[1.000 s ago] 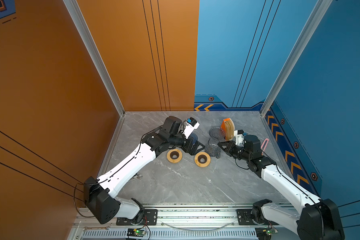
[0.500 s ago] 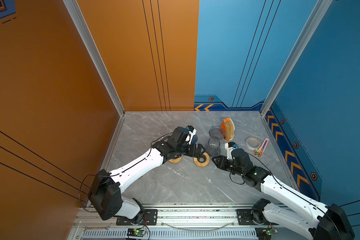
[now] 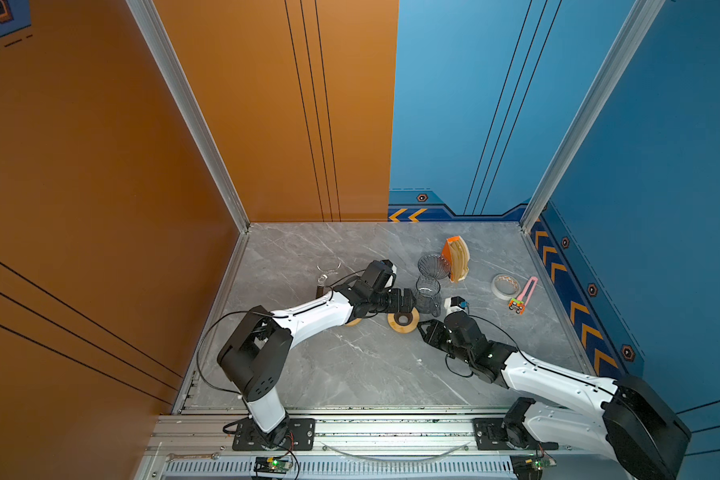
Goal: Place the coffee filter in the dripper
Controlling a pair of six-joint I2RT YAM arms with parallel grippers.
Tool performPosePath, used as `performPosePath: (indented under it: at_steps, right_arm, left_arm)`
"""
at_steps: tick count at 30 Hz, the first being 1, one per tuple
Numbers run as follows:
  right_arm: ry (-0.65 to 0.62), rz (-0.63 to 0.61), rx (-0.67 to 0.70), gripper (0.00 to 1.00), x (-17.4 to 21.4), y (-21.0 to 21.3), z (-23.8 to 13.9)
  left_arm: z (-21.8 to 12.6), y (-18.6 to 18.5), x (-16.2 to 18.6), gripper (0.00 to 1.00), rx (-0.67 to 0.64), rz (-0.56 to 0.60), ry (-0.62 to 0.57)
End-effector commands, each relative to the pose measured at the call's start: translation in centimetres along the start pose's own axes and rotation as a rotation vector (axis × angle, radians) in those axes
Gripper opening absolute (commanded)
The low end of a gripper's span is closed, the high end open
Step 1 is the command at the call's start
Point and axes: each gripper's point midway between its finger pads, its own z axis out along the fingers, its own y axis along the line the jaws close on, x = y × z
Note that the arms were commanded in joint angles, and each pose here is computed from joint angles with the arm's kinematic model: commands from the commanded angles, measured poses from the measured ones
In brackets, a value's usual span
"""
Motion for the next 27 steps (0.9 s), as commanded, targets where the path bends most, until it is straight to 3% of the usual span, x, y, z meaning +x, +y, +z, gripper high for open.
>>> performPosePath:
  at_steps: [1,27]
  right_arm:
    - [-0.057,0.031,0.003,0.39,-0.7,-0.1,0.4]
    - [-0.067,0.04,0.08,0.36,-0.3,-1.1,3.5]
  left_arm:
    - [1.1,-0.9,-0.2,0.98,0.027,-0.017,-0.002]
    - [3.7,1.0,0.8,0.98,-0.009,-0.045,0.04]
